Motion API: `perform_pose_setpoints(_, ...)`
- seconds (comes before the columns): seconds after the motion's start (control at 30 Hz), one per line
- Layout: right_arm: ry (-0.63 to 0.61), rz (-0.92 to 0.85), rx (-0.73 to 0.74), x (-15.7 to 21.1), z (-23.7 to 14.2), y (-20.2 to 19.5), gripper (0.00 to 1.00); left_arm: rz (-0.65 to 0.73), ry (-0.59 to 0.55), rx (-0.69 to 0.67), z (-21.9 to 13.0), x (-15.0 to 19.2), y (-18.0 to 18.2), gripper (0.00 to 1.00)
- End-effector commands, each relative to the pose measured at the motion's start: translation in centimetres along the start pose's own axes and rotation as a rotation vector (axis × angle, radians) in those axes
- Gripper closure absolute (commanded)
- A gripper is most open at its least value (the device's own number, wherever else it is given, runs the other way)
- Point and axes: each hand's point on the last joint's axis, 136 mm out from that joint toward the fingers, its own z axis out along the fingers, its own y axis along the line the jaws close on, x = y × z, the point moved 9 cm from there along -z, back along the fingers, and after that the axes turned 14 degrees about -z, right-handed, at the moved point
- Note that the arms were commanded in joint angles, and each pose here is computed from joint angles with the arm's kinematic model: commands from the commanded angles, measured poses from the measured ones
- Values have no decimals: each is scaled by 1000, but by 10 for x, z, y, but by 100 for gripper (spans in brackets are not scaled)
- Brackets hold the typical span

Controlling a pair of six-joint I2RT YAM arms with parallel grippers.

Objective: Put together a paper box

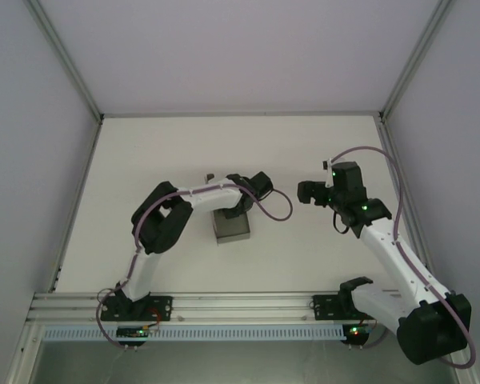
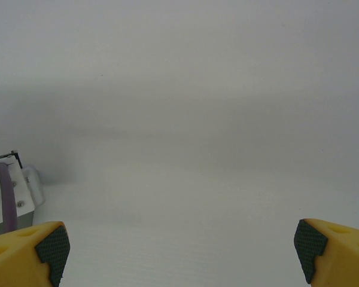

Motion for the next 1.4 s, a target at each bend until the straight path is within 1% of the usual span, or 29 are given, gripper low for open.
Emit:
perform_pose_setpoints(0.0, 6, 13, -22, 4, -1, 0, 1, -19, 12, 52, 32, 0, -26, 84)
perform_pose_setpoints(0.07, 2, 14, -29, 3, -3, 0, 1, -22, -16, 52, 22, -2, -19, 80)
perform_pose_setpoints(0.2, -11, 3, -55, 1, -6, 2, 1, -37, -98, 29, -7, -6, 8, 64)
perform_pose_setpoints(0.27, -14, -17, -62, 2, -8, 2, 1, -44, -135, 31, -24, -7, 22, 58)
perform_pose_setpoints(0.37, -31, -37, -77, 1, -14, 2, 1, -38, -196, 73, -53, -6, 39, 45)
perform_pose_setpoints(0.4, -37, -48, -101, 0, -16, 3, 1, -40, -218, 82, -64, -5, 45, 38)
perform_pose_setpoints(0.53, -64, -83, -139, 0, -19, 5, 1, -44, -322, 161, -97, -2, 57, 22)
perform_pose_setpoints(0.57, -64, -82, -121, 0, -18, 2, 1, -63, -355, 174, -106, -1, 63, 14)
perform_pose_setpoints(0.6, -63, -77, -108, 0, -17, 0, 1, -87, -388, 178, -115, -2, 69, 0)
perform_pose_setpoints(0.67, -64, -66, -114, -4, -15, -3, 1, -186, -475, 171, -136, -4, 88, 0)
perform_pose_setpoints(0.73, -74, -73, -148, -9, -11, -2, 1, -346, -563, 164, -154, 1, 115, 1)
perform_pose_setpoints(0.77, -90, -109, -141, -15, -8, -3, 1, -444, -604, 170, -164, 8, 131, 1)
perform_pose_setpoints(0.87, -83, -213, -220, -24, 6, 10, 1, -721, -675, 196, -184, 40, 167, 1)
perform_pose_setpoints(0.93, -66, -319, -292, -30, 20, 25, 1, -904, -682, 212, -184, 66, 185, 1)
perform_pose_setpoints(1.0, -44, -471, -361, -35, 36, 48, 2, -1102, -636, 224, -172, 98, 196, 1)
perform_pose_setpoints(1.07, -5, -700, -452, -37, 54, 80, 3, -1273, -558, 226, -149, 129, 199, 0)
perform_pose_setpoints(1.17, 39, -964, -588, -35, 87, 122, 4, -1428, -439, 252, -108, 165, 184, 1)
perform_pose_setpoints(1.2, 53, -996, -615, -37, 96, 130, 5, -1470, -396, 270, -96, 175, 176, 0)
perform_pose_setpoints(1.27, 86, -1054, -674, -47, 119, 148, 11, -1547, -320, 315, -77, 193, 162, 0)
perform_pose_setpoints(1.33, 124, -1105, -746, -49, 138, 164, 18, -1593, -258, 346, -63, 206, 148, 0)
perform_pose_setpoints(1.37, 142, -1116, -759, -48, 147, 170, 22, -1599, -241, 367, -59, 210, 142, 0)
